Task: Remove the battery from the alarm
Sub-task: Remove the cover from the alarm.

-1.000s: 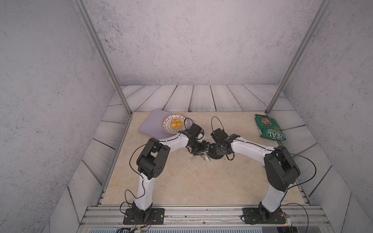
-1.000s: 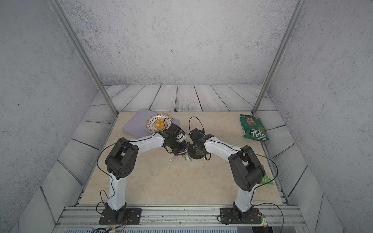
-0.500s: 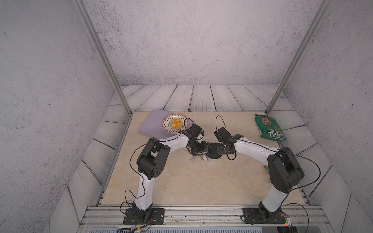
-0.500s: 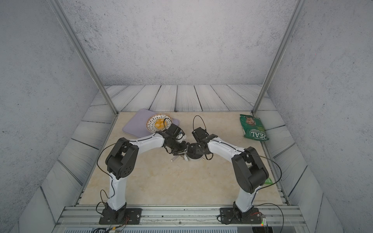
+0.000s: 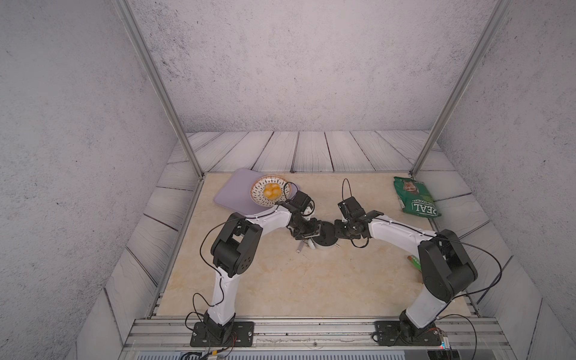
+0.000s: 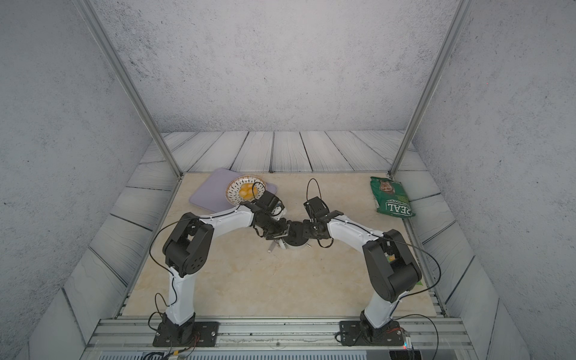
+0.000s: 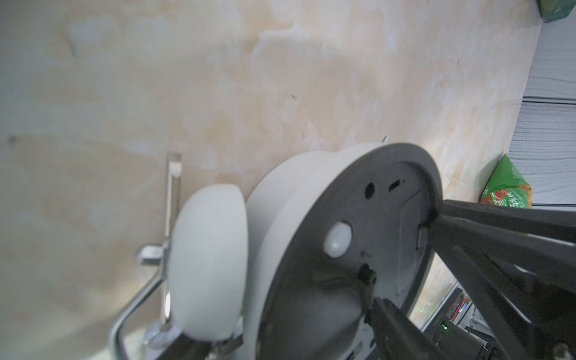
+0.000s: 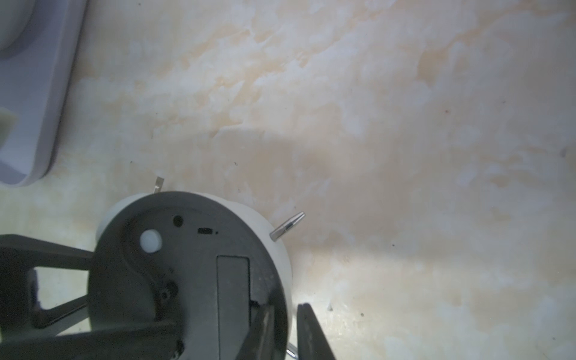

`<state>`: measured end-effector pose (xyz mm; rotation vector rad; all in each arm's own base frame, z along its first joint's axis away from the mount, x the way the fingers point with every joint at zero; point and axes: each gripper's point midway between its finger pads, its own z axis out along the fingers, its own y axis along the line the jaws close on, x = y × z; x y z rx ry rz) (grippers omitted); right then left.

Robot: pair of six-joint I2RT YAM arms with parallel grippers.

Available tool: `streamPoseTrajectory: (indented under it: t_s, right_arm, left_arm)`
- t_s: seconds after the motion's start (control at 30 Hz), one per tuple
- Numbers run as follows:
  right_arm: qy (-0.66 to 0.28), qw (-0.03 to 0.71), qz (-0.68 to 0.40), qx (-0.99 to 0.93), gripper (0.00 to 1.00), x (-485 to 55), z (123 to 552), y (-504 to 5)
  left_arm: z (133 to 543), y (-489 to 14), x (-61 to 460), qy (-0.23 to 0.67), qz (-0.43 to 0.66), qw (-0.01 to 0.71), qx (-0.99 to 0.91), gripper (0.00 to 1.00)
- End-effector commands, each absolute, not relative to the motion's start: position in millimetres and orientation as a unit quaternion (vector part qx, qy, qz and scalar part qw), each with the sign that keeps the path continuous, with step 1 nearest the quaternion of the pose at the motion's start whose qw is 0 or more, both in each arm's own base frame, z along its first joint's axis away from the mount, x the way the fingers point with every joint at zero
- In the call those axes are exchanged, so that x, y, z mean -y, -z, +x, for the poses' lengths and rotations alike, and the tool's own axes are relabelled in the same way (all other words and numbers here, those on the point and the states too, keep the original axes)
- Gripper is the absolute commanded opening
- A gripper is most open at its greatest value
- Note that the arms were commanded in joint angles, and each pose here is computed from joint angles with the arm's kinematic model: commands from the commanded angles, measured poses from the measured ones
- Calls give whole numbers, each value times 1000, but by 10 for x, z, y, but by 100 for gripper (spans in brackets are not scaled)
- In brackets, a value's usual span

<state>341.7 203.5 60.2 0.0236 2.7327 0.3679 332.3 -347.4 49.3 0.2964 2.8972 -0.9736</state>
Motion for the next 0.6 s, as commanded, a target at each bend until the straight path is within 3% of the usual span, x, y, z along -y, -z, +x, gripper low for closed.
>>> streamPoseTrajectory:
  t_s: [0.0, 0.57]
  right_arm:
    - [-135, 41, 5, -990, 19, -2031, 2746, -27]
    - [-182, 76, 41, -979, 20, -1921, 2830, -240]
  left_arm:
    - [3340, -582, 3532, 325, 111, 43, -938, 77]
    - [3354, -624, 3470, 309, 110, 54, -943, 79]
